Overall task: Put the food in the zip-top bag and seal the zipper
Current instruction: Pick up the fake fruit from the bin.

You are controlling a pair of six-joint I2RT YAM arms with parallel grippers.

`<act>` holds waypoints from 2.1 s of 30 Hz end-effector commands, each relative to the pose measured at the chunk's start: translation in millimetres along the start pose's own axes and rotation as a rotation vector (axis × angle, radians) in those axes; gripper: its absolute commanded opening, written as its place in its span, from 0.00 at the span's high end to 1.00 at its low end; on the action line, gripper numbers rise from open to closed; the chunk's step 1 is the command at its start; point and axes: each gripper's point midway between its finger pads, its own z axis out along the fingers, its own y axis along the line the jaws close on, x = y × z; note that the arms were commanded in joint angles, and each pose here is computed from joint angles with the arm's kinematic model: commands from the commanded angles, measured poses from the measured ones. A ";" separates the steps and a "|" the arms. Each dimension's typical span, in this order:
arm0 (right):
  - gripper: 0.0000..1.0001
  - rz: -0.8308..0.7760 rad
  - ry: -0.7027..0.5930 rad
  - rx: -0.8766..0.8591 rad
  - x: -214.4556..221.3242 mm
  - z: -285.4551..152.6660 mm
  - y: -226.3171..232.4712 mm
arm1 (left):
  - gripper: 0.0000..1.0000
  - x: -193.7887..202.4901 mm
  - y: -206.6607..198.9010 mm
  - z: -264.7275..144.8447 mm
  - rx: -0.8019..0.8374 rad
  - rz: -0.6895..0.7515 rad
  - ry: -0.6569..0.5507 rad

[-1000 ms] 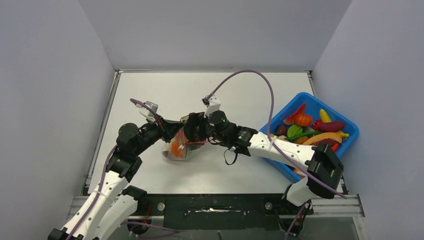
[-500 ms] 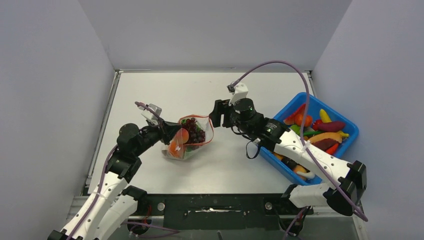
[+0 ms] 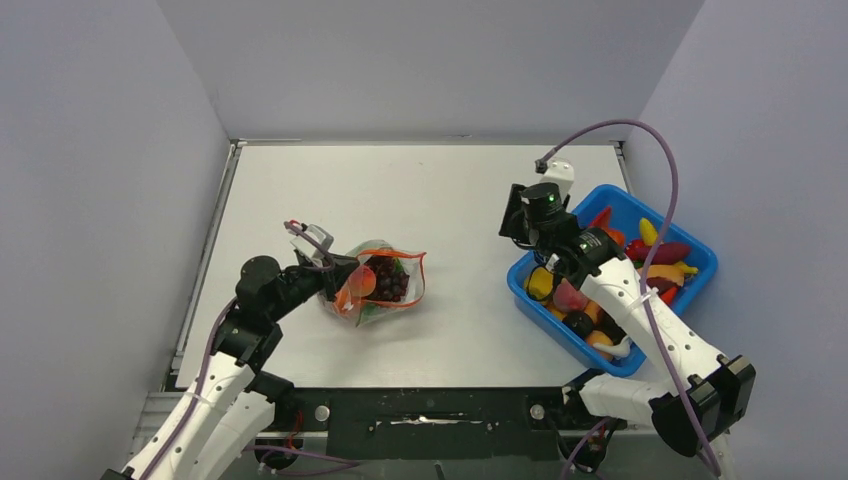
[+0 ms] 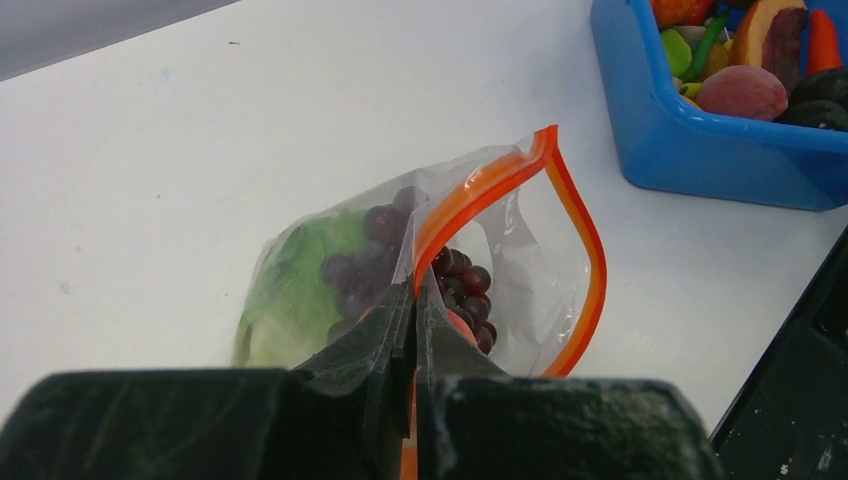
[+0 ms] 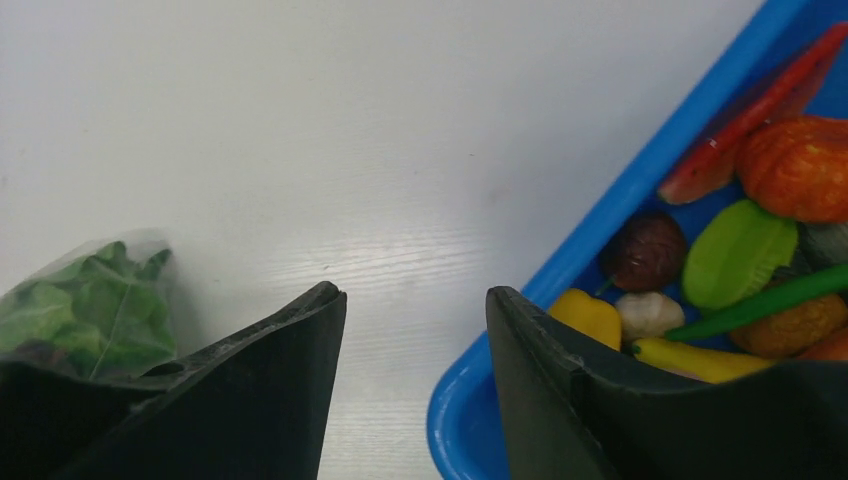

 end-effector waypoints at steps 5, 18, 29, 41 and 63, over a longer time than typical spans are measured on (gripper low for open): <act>0.39 0.147 0.068 0.190 28.2 -6.2 -61.5 | 1.00 -22.2 -4.5 -5.9 0.014 0.080 -0.098; 0.22 0.379 0.197 0.612 92.3 -31.5 -127.6 | 1.00 -25.0 -6.9 -9.1 0.018 0.090 -0.113; 0.16 0.414 0.178 0.693 101.4 -30.7 -153.1 | 1.00 -24.5 -7.9 -8.3 0.025 0.089 -0.110; 0.13 0.411 0.239 0.655 129.5 -3.9 -157.2 | 1.00 -21.6 -4.9 -9.8 0.006 0.086 -0.102; 0.41 0.429 0.150 0.660 114.8 -14.9 -167.6 | 1.00 -17.9 -5.9 -7.1 0.017 0.074 -0.089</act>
